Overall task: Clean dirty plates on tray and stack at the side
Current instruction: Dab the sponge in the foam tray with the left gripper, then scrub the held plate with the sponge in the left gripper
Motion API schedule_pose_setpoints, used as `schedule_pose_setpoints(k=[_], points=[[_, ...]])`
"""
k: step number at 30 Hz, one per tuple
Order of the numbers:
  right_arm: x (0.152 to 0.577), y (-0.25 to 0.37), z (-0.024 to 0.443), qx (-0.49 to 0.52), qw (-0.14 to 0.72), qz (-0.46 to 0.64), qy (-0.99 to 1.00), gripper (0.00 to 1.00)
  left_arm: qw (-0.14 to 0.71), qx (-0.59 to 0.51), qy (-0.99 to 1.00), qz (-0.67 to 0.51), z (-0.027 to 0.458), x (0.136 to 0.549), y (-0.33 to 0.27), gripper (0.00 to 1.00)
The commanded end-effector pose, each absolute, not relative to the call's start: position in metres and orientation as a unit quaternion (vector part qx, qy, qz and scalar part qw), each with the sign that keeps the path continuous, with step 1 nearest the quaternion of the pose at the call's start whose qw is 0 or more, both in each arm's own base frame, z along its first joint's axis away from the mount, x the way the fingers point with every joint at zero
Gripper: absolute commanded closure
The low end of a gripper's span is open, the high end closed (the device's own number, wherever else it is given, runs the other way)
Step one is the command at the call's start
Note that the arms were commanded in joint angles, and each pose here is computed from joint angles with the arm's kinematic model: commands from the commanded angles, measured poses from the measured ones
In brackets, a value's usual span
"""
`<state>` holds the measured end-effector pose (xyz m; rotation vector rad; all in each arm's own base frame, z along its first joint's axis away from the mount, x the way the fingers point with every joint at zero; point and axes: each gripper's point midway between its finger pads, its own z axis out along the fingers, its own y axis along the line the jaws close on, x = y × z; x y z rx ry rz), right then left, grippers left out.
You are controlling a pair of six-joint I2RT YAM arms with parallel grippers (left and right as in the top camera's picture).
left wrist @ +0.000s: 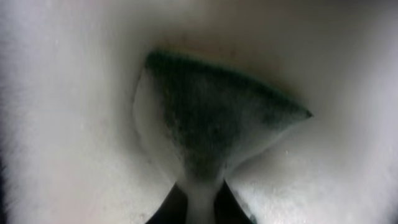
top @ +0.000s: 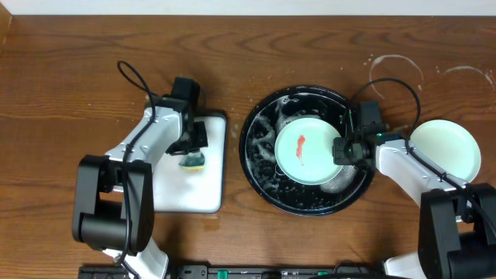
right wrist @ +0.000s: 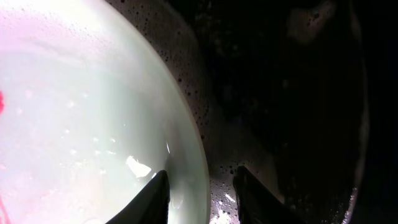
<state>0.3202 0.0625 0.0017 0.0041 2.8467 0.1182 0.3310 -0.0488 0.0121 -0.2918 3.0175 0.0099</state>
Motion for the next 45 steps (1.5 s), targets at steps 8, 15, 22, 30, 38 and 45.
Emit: schedule_pose_setpoints(k=[8,15,22,30,38,45], points=[[0.319,0.064,0.000,-0.002,0.141,0.035,0.989,0.67,0.038,-0.110,0.993,0.008,-0.005,0.313,-0.044,0.93],[0.319,0.064,0.000,-0.002,0.140,0.034,0.990,0.51,0.044,-0.109,0.993,0.007,0.031,0.320,-0.045,0.92],[0.319,0.064,0.000,-0.002,0.140,0.034,0.990,0.42,0.089,-0.109,0.990,-0.005,0.073,0.318,-0.044,0.93],[0.320,0.064,0.000,-0.002,0.142,0.035,0.989,0.07,0.175,-0.096,0.977,-0.072,0.131,0.322,-0.063,0.93],[0.319,0.064,0.000,-0.002,0.141,0.035,0.989,0.48,0.195,-0.021,0.962,-0.189,0.139,0.335,-0.153,0.93],[0.317,0.063,-0.001,0.010,0.136,0.036,0.990,0.99,0.181,0.042,0.958,-0.216,0.135,0.338,-0.225,0.93]])
